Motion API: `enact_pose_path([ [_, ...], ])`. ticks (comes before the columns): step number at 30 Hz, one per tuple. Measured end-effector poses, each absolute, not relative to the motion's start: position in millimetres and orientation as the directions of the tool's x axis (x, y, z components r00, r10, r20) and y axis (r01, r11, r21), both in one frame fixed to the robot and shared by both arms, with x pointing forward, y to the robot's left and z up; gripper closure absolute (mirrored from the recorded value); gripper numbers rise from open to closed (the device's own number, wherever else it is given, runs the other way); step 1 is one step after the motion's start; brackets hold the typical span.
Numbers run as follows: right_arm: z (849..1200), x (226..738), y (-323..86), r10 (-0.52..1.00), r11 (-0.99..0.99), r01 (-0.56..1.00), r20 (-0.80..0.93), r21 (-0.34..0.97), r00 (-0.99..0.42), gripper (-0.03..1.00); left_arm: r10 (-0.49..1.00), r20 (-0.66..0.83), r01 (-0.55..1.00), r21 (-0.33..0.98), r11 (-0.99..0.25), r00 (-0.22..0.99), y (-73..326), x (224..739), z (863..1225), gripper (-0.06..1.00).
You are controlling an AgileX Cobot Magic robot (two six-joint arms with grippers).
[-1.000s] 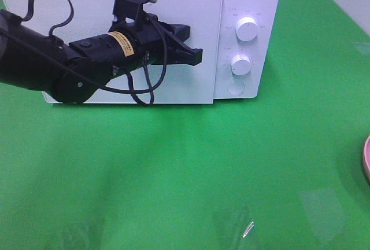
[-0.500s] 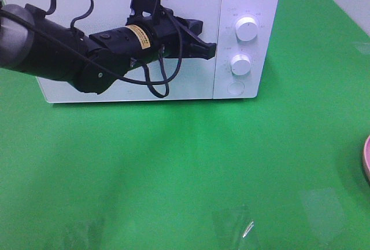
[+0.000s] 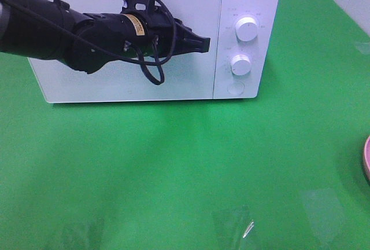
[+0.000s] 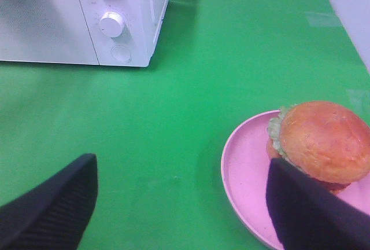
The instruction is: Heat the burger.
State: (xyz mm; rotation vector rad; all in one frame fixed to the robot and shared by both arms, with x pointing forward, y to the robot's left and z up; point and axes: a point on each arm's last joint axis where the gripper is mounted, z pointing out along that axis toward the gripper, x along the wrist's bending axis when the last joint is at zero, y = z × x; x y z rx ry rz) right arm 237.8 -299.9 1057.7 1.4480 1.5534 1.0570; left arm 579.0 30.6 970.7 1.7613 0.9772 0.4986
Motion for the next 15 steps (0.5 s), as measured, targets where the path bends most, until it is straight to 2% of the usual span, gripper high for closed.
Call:
enact_pose_path([
  [1,1057.7,237.8,-299.9,0.997,0.019,0.377,0.012,0.926,-0.078,0.21,0.8,-0.108,0.421,0.886,-0.192,0.591,28.2,571.9,971.5,0.69],
  [2,1057.7,237.8,-299.9,0.997,0.019,0.377,0.012,0.926,-0.078,0.21,0.8,-0.108,0.421,0.886,-0.192,0.591,28.2,571.9,971.5,0.69],
  [3,1057.7,237.8,-299.9,0.997,0.019,0.377,0.012,0.926,-0.078,0.21,0.792,-0.104,0.451,0.863,-0.229,0.602,24.1,563.5,972.3,0.5],
  [4,1057.7,237.8,-299.9,0.997,0.019,0.377,0.012,0.926,-0.078,0.21,0.792,-0.104,0.451,0.863,-0.229,0.602,24.1,563.5,972.3,0.5],
  [5,1057.7,237.8,-299.9,0.997,0.019,0.377,0.012,0.926,-0.078,0.21,0.786,-0.1,0.481,0.835,-0.267,0.61,21.4,555.9,972.8,0.3],
  [6,1057.7,237.8,-299.9,0.997,0.019,0.377,0.012,0.926,-0.078,0.21,0.786,-0.1,0.481,0.835,-0.267,0.61,21.4,555.9,972.8,0.3],
  [7,1057.7,237.8,-299.9,0.997,0.019,0.377,0.012,0.926,-0.078,0.21,0.78,-0.091,0.509,0.802,-0.311,0.619,19.9,548.8,971.8,0.12],
  [8,1057.7,237.8,-299.9,0.997,0.019,0.377,0.012,0.926,-0.078,0.21,0.777,-0.084,0.523,0.783,-0.336,0.624,19.6,545.1,971.5,0.06],
  [9,1057.7,237.8,-299.9,0.997,0.019,0.377,0.012,0.926,-0.078,0.21,0.777,-0.084,0.523,0.783,-0.336,0.624,19.6,545.1,971.5,0.06],
  [10,1057.7,237.8,-299.9,0.997,0.019,0.377,0.012,0.926,-0.078,0.21,0.775,-0.078,0.552,0.747,-0.371,0.627,20.0,539.4,970.2,0.01],
  [15,1057.7,237.8,-299.9,0.997,0.019,0.377,0.012,0.926,-0.078,0.21,0.781,-0.068,0.615,0.66,-0.431,0.621,26.0,530.6,968.7,-0.02],
])
